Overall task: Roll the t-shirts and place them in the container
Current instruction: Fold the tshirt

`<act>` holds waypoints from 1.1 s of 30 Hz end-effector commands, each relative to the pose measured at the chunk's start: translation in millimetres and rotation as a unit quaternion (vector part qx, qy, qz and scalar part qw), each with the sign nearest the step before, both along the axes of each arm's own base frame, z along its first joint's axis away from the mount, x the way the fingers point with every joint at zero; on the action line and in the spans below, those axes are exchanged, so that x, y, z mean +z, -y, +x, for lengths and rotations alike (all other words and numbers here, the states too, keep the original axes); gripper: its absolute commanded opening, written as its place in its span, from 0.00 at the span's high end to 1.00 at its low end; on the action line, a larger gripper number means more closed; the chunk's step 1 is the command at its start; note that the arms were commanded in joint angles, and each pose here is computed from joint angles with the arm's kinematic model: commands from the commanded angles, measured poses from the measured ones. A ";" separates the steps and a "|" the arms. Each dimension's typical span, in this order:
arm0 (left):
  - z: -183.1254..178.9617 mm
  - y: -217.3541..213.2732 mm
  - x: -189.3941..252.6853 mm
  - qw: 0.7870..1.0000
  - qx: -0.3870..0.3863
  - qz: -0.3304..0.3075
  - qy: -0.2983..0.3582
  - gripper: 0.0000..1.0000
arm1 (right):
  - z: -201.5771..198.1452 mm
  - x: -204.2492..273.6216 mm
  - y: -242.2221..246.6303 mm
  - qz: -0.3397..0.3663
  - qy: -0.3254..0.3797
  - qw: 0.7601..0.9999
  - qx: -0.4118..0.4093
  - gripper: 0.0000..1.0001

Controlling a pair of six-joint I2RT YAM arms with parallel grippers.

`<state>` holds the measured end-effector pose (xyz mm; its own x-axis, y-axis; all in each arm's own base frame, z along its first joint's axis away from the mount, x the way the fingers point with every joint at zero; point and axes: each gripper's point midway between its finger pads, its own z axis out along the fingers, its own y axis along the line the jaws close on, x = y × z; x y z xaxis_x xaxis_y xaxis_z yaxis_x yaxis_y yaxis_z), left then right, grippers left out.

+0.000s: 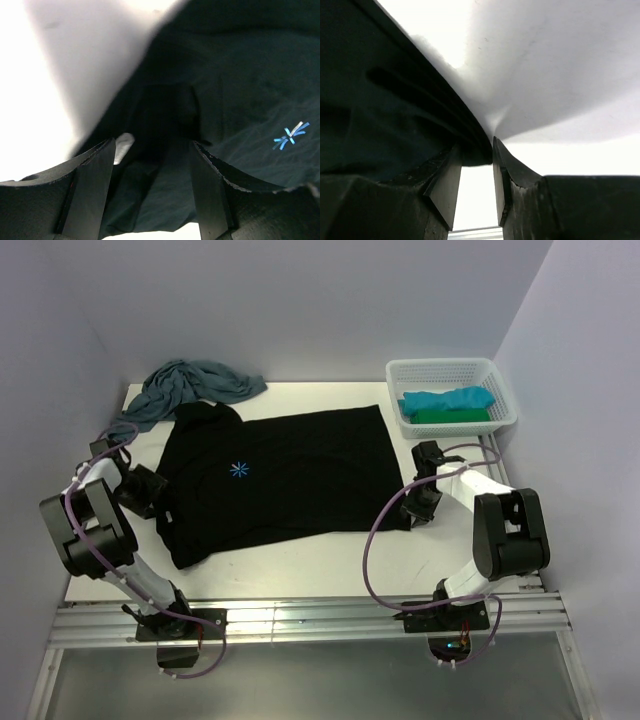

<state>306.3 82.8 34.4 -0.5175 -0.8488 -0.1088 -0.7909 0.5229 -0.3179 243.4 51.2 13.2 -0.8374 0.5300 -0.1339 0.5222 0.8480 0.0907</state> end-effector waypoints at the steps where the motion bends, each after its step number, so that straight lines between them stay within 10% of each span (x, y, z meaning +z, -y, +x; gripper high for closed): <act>1: 25.4 -2.4 20.9 0.999 -0.016 0.010 0.045 0.35 | 10.9 23.9 13.2 -0.031 0.011 0.999 0.016 0.62; 33: 20.7 26.0 49.0 0.996 -0.022 0.083 0.019 0.41 | 70.6 62.0 -44.2 0.011 0.066 0.987 0.143 0.64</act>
<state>326.8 52.5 81.0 -0.5473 -0.8006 -0.2440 -0.7537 0.5982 -0.2722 306.9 91.7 68.7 -0.9298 0.2921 -0.2237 0.2641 0.9532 0.1472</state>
